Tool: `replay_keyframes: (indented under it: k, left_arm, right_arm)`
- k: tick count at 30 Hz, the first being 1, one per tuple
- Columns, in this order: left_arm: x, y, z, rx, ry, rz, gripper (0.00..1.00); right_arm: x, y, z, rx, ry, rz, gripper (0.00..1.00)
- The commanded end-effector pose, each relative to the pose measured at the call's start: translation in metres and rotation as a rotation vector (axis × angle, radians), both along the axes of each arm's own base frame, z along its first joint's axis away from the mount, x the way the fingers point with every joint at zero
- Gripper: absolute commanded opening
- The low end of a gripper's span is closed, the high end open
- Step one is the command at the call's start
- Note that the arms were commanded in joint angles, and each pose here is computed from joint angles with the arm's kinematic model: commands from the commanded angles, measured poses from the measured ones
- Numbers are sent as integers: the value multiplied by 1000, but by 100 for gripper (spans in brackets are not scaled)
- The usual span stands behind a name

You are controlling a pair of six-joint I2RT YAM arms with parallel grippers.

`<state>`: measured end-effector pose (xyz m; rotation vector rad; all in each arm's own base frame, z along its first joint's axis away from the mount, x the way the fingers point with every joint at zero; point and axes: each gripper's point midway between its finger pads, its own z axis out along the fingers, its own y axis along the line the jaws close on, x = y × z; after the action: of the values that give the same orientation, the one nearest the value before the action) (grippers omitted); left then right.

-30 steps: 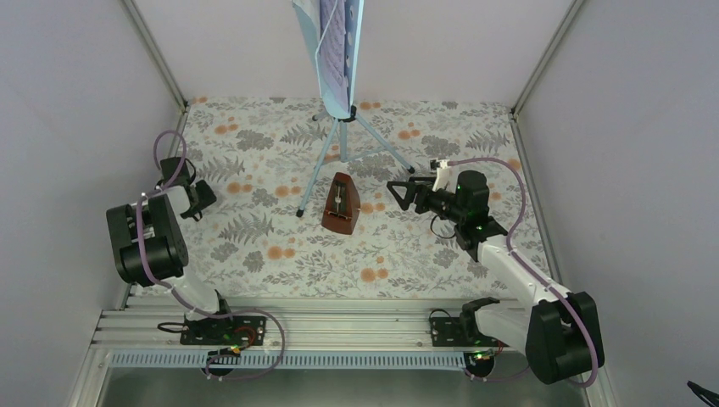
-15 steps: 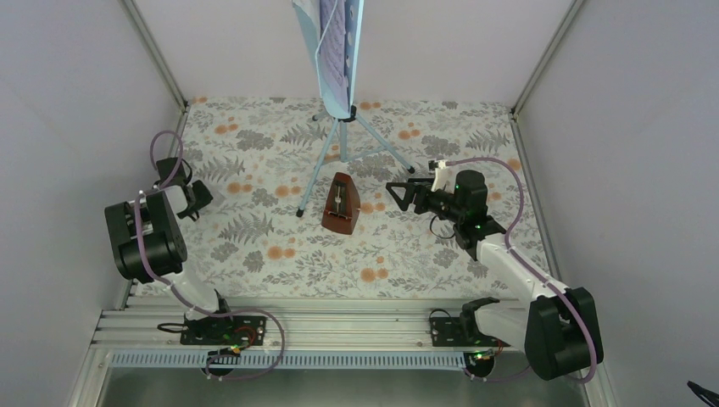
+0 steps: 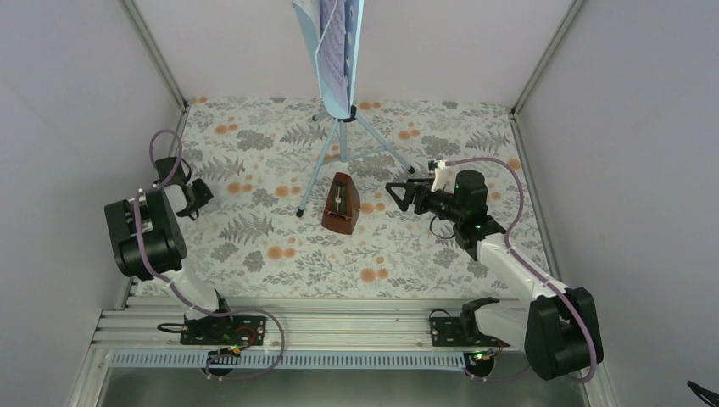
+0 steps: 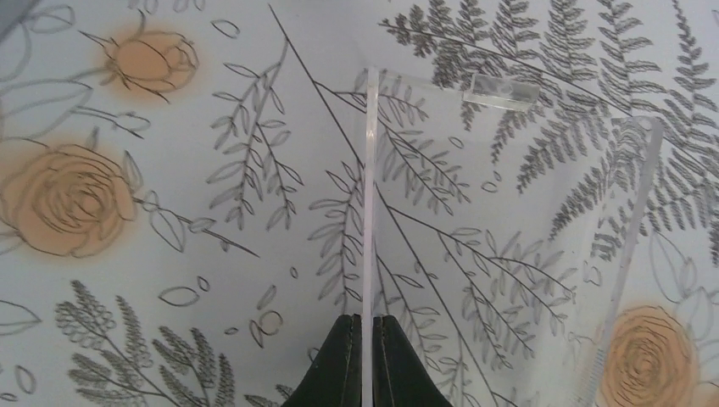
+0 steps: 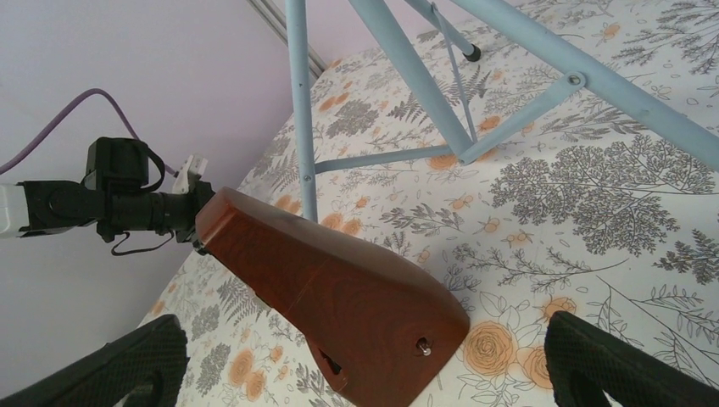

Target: Pack up the instrument practice props

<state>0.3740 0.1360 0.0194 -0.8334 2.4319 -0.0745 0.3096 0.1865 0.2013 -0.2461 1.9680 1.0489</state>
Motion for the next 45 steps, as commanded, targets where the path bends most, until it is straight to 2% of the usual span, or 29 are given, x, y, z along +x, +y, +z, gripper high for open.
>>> replay_keyframes:
  k: [1, 6, 10, 17, 23, 26, 29, 34, 39, 45]
  left_arm:
    - [-7, -18, 3, -90, -17, -17, 2]
    - [-18, -59, 43, -242, -134, -55, 2]
    - [-44, -103, 69, -363, -167, -118, 2]
    - [-92, -169, 106, -577, -137, -235, 2]
    - [-124, -218, 123, -785, -65, -228, 2]
    - [-126, -228, 154, -838, -130, -205, 2]
    - [-132, -229, 176, -880, -135, -144, 2]
    - [-148, -241, 195, -996, -51, -105, 2]
    - [-157, -248, 211, -1007, 14, -152, 2]
    - [-173, -256, 205, -1021, 147, -192, 2]
  right_arm:
    - [-4, 1, 2, 9, -6, 32, 99]
    - [-7, 4, 10, 7, -52, 59, 100]
    - [-17, 19, 27, 12, -155, 137, 99]
    - [-57, 72, 54, -124, -478, 282, 100]
    - [-91, 90, 77, -96, -759, 267, 100]
    - [-102, 100, 86, -87, -880, 241, 100]
    - [-110, 119, 89, -112, -958, 208, 100]
    - [-135, 151, 101, -105, -1097, 154, 100]
    - [-149, 190, 105, -132, -1194, 123, 97]
    - [-158, 226, 106, -191, -1280, 124, 93]
